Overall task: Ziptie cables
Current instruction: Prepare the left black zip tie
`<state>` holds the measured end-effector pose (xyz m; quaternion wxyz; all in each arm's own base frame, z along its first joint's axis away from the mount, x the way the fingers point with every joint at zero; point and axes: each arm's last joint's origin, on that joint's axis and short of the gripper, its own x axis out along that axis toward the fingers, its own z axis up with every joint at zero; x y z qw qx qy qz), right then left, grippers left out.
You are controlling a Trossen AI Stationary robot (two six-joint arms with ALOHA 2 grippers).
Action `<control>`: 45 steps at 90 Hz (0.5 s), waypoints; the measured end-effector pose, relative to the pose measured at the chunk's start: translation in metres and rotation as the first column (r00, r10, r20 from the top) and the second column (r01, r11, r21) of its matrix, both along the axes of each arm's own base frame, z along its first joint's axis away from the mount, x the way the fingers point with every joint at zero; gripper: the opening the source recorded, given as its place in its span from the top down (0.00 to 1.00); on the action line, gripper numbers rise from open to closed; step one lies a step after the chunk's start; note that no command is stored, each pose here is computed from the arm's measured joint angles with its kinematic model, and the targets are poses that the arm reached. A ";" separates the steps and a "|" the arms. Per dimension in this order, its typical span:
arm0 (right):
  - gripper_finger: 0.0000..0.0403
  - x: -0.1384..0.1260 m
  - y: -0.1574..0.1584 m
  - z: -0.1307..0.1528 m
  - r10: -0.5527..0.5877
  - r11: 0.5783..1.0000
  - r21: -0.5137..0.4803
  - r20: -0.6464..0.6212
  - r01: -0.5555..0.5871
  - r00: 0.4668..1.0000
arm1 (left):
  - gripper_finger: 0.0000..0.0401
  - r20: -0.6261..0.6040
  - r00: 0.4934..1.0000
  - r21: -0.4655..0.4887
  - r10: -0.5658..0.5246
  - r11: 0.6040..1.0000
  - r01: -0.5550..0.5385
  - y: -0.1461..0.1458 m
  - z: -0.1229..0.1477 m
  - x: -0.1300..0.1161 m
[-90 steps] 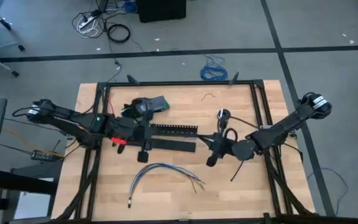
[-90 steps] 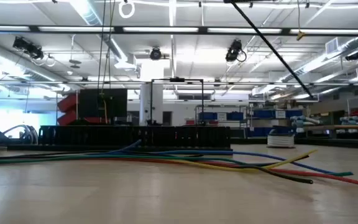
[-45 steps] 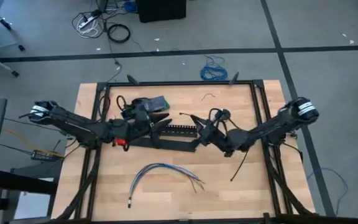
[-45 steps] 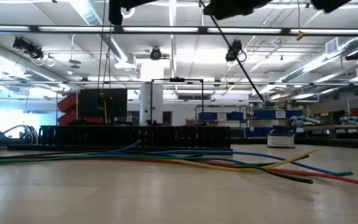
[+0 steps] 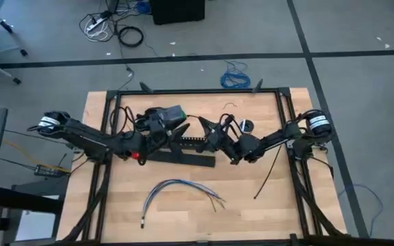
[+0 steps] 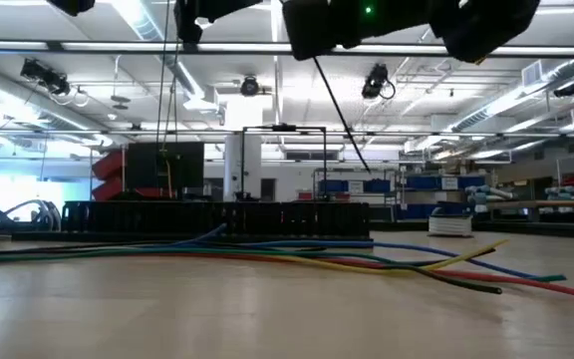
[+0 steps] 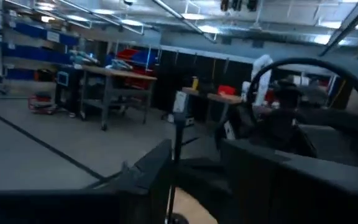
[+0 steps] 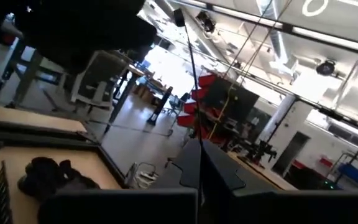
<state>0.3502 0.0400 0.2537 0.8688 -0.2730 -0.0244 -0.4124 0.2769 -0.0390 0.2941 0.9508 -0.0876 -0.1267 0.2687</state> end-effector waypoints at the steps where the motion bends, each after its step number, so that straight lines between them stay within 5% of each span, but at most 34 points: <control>1: 1.00 0.000 0.000 0.000 0.001 1.000 -0.001 0.001 -0.001 1.000 | 0.67 -0.003 1.000 0.002 0.002 1.000 -0.002 0.000 0.000 0.000; 45: 1.00 0.001 -0.002 -0.001 0.029 1.000 0.007 0.010 -0.030 1.000 | 0.67 -0.006 1.000 0.041 -0.014 0.999 0.014 0.014 -0.010 0.012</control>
